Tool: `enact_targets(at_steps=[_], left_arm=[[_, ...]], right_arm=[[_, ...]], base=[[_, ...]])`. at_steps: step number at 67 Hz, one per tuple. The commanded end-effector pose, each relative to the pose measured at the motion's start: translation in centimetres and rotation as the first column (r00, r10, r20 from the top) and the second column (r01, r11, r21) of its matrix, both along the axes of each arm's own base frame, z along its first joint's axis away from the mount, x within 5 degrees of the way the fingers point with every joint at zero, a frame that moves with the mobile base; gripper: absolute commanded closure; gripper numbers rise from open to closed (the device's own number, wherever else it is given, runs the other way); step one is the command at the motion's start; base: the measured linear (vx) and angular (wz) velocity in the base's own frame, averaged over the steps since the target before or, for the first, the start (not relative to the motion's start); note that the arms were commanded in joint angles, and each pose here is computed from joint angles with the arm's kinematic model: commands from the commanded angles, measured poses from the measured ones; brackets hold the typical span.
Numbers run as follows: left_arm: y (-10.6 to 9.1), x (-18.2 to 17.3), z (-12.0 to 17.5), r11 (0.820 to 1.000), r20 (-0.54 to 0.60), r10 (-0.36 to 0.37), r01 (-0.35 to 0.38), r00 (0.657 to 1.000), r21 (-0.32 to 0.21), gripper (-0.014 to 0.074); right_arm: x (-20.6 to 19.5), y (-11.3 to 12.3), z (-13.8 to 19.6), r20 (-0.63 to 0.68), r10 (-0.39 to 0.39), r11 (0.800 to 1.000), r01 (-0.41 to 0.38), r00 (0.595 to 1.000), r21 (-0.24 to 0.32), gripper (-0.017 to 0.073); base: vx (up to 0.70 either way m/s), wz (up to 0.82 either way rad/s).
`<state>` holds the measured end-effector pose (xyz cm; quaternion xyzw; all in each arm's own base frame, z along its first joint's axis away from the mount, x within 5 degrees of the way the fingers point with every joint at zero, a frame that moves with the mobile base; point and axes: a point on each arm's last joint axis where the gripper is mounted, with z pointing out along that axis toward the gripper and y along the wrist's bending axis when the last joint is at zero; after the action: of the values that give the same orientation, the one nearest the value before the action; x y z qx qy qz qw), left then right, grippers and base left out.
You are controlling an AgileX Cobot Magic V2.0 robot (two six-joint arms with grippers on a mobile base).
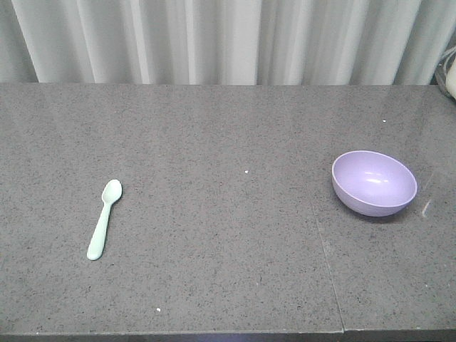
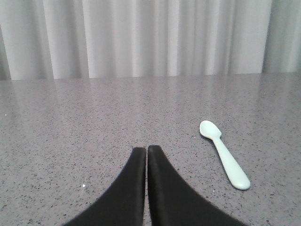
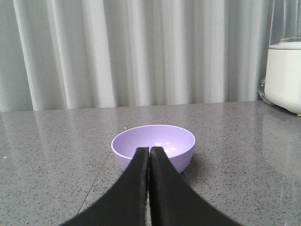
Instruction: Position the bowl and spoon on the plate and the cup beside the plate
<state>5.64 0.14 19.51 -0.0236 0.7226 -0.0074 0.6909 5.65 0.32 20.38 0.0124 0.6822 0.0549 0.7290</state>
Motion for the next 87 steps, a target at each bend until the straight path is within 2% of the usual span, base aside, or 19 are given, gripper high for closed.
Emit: enact_targets(at_steps=[1,87], left_arm=[[-0.03,-0.20,1.40,1.000,0.107,-0.002,0.004,0.994,-0.013,0.0600],[-0.04,-0.23,1.63,1.000,0.118,-0.003,0.004,0.993,-0.013,0.0600]], right_arm=[[-0.10,0.01,0.42,0.073,0.000,1.000,0.001,0.997,-0.009,0.0570],[-0.12,0.01,0.51,0.078,0.000,1.000,0.001,0.997,-0.013,0.0570]], base=[[0.00,0.00],[0.00,0.00]])
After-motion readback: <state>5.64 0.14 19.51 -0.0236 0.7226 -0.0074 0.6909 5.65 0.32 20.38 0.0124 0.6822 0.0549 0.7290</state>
